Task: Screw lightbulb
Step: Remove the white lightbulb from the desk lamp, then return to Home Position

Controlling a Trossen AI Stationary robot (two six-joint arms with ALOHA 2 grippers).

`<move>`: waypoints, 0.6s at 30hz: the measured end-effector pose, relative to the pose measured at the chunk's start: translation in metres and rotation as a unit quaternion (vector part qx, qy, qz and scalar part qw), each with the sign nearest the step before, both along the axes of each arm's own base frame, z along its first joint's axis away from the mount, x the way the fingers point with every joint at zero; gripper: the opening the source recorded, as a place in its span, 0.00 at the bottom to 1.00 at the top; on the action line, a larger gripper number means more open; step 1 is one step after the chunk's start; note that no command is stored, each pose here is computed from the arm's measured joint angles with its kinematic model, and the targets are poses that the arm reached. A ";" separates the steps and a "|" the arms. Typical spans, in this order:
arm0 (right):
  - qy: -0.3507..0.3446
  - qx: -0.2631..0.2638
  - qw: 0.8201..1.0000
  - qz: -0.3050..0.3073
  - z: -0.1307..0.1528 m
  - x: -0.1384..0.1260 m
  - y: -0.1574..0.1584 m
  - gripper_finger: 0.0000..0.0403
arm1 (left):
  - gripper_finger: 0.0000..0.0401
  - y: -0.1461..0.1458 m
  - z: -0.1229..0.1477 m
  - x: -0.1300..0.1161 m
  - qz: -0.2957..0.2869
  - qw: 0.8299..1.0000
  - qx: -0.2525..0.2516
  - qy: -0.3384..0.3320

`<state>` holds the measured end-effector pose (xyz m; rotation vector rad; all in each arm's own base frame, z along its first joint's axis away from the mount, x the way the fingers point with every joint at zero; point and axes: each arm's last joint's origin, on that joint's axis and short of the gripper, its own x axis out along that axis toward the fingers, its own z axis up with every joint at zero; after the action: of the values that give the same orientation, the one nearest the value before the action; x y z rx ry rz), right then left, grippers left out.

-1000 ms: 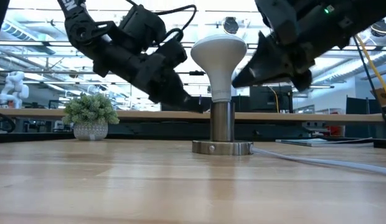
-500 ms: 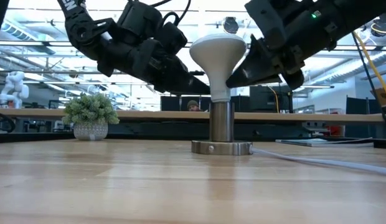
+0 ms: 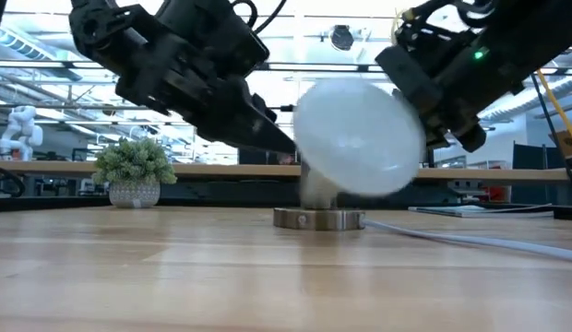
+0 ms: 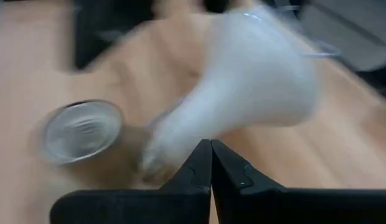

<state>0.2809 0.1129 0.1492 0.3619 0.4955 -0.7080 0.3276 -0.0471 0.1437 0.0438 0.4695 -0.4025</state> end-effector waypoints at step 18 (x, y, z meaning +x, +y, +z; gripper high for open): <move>0.070 0.002 0.997 -0.036 -0.001 -0.035 0.006 0.00 | 0.00 0.023 -0.004 -0.001 0.109 0.993 0.007 0.037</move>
<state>0.2461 0.1185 0.1482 0.3369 0.6185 -0.8058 0.3266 -0.0241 0.1395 -0.0090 0.5442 -0.1862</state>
